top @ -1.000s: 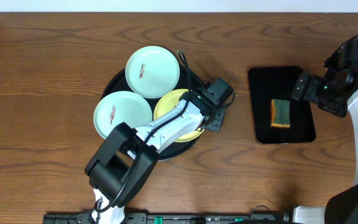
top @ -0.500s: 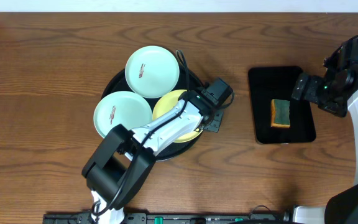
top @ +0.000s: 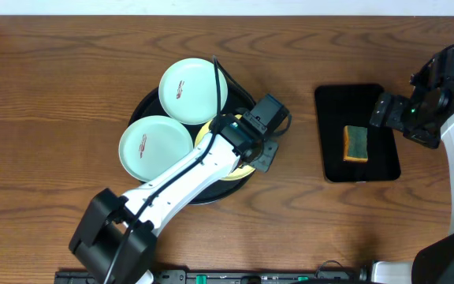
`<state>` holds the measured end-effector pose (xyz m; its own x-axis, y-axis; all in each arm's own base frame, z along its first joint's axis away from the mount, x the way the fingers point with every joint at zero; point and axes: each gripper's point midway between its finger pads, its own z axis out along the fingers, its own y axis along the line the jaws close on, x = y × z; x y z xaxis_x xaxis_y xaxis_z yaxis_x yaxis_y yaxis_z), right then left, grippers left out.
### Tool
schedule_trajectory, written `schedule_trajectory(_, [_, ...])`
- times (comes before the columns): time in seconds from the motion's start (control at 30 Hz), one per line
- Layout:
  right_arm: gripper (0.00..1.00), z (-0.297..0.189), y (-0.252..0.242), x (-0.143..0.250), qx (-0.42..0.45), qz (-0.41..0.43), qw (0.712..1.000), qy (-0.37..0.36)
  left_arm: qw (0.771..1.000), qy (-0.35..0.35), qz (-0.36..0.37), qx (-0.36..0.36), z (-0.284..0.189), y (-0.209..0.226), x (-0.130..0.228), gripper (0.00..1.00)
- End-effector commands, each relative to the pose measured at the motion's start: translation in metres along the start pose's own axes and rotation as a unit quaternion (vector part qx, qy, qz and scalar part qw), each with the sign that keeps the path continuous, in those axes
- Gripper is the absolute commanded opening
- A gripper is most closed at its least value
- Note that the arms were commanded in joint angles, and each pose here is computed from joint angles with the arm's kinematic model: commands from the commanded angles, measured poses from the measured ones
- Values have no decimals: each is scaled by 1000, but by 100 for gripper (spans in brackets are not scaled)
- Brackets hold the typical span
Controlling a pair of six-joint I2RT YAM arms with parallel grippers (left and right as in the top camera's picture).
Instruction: Clean dirty plates on tray and stack at the side
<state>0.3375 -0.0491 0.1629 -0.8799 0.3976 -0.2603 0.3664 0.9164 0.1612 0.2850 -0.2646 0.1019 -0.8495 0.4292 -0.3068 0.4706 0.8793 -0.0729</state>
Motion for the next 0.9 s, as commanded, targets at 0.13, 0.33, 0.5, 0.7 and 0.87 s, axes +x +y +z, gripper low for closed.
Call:
schedule_trajectory(0.13, [99, 1, 0, 1, -3, 9, 1000, 3, 994, -2, 22, -111, -11, 45, 3, 8])
schedule_trajectory(0.33, [99, 1, 0, 1, -3, 9, 1000, 3, 991, -21, -63, -118, -24, 79, -5, 41])
schedule_trajectory(0.5, [99, 1, 0, 1, -3, 9, 1000, 3, 996, -18, -76, -42, -34, 103, -7, 54])
schedule_trajectory(0.7, [99, 1, 0, 1, -3, 9, 1000, 3, 995, 8, -101, -1, -35, 153, 9, 18])
schedule_trajectory(0.87, [99, 1, 0, 1, -3, 9, 1000, 3, 989, 2, -145, 14, -39, 176, 13, 8])
